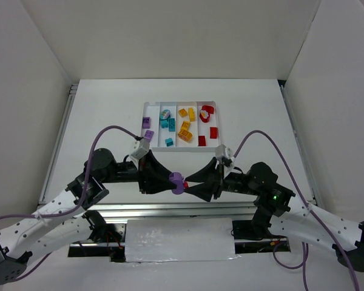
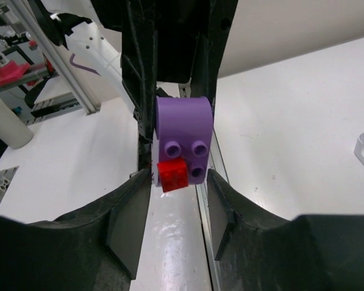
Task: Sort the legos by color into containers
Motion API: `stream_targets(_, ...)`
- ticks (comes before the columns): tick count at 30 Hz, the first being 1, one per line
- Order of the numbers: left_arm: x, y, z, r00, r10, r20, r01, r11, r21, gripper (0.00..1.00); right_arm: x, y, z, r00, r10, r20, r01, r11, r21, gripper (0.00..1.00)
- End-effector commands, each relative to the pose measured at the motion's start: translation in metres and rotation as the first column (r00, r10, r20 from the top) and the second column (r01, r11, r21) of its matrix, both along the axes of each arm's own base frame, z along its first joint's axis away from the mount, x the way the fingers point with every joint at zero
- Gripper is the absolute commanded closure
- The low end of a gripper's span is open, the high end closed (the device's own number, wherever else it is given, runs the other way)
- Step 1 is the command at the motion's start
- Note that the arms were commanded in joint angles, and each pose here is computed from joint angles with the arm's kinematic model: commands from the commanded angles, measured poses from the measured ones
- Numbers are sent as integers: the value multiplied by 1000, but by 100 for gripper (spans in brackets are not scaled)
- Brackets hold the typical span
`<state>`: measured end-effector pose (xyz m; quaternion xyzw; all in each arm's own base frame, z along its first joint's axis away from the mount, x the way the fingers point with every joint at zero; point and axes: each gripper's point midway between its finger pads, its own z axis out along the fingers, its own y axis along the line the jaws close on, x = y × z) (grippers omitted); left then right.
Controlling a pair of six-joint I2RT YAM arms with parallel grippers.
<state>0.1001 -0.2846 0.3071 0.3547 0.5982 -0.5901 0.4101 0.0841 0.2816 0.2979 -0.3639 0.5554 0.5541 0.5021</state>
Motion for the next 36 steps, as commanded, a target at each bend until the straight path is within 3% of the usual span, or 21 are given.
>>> stream_targets(1,-12,3,24,995,-52,82,59,995,-84,100,4,-3,14,1000,-24,18,24,1000,14,50)
stream_targets(7,-18,5,23,992,-74,98,84,992,-99,100,-1,-2,14,1000,16,14,-16,1000,26,58)
stream_targets(14,-19,2,17,991,-100,93,108,990,-87,100,-14,-5,28,996,86,36,-88,993,74,54)
stream_targets(18,-20,2,17,990,-101,99,110,990,-91,100,-17,-5,31,994,106,40,-109,991,77,59)
stream_targets(20,-19,2,17,990,-95,100,104,990,-90,100,-19,-5,31,993,115,39,-117,990,80,59)
stream_targets(23,-17,2,15,992,-88,95,96,992,-83,100,-20,-5,32,992,121,37,-123,989,87,47)
stream_targets(36,-14,-1,12,993,-82,85,89,993,-80,100,-23,1,35,986,161,33,-164,982,93,52)
